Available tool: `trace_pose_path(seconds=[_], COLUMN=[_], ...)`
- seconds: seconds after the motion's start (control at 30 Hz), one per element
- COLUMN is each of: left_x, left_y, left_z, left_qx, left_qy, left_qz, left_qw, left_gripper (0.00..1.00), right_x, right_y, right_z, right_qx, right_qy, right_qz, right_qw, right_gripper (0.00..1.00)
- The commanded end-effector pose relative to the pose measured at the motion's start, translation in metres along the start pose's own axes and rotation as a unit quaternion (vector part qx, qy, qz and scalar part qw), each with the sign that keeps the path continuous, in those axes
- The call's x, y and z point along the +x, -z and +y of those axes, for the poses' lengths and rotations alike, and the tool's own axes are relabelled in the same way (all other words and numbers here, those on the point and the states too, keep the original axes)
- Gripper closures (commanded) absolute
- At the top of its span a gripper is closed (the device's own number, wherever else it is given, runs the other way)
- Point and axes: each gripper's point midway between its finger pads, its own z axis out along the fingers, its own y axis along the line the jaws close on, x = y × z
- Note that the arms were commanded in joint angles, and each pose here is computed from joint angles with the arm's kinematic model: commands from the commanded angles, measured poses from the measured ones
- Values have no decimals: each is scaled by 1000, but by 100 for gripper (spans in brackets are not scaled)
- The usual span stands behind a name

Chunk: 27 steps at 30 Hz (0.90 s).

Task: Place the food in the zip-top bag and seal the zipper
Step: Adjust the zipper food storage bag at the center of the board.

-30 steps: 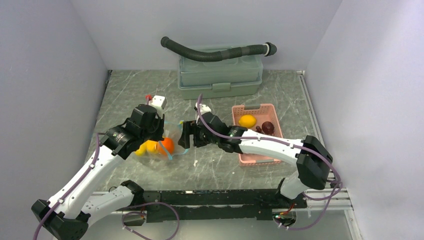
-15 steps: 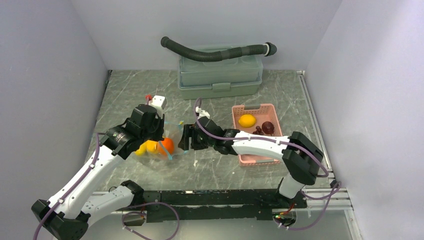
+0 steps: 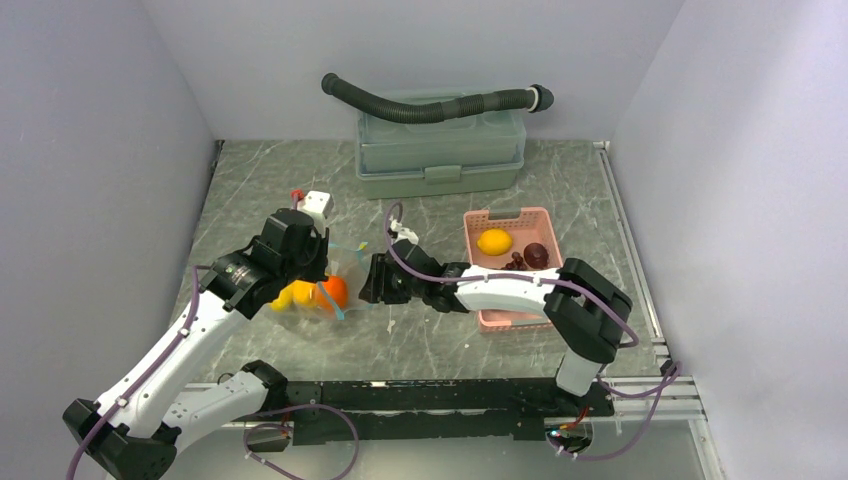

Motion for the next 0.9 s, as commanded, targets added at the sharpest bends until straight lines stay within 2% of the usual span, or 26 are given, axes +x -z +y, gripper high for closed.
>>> trace_pose_path(seconds=[0.0, 0.23, 0.27, 0.3, 0.33, 0.7, 0.87], left_x=[-5, -4, -4, -4, -5, -17, -23], left_y=[0, 0, 0, 0, 1, 14, 29], left_z=[-2, -2, -2, -3, -2, -6, -14], left_qx=[4, 5, 6, 7, 6, 17, 40], left_qy=[0, 2, 2, 2, 3, 10, 10], left_qz=[-10, -10, -10, -11, -11, -30, -18], left_qw=[1000, 1000, 1000, 1000, 1000, 999, 999], left_gripper=[100, 100, 100, 100, 100, 100, 100], right_x=[-6, -14, -17, -20, -24, -48, -60], right_y=[-3, 3, 5, 7, 11, 57, 87], right_z=[15, 22, 24, 26, 27, 39, 49], right_qx=[-31, -41, -41, -40, -38, -38, -43], right_qy=[-14, -14, -11, -8, -6, 33, 73], right_qz=[-17, -29, -32, -36, -42, -78, -86], right_qw=[999, 999, 999, 998, 998, 996, 993], right_gripper=[54, 77, 83, 95, 100, 100, 100])
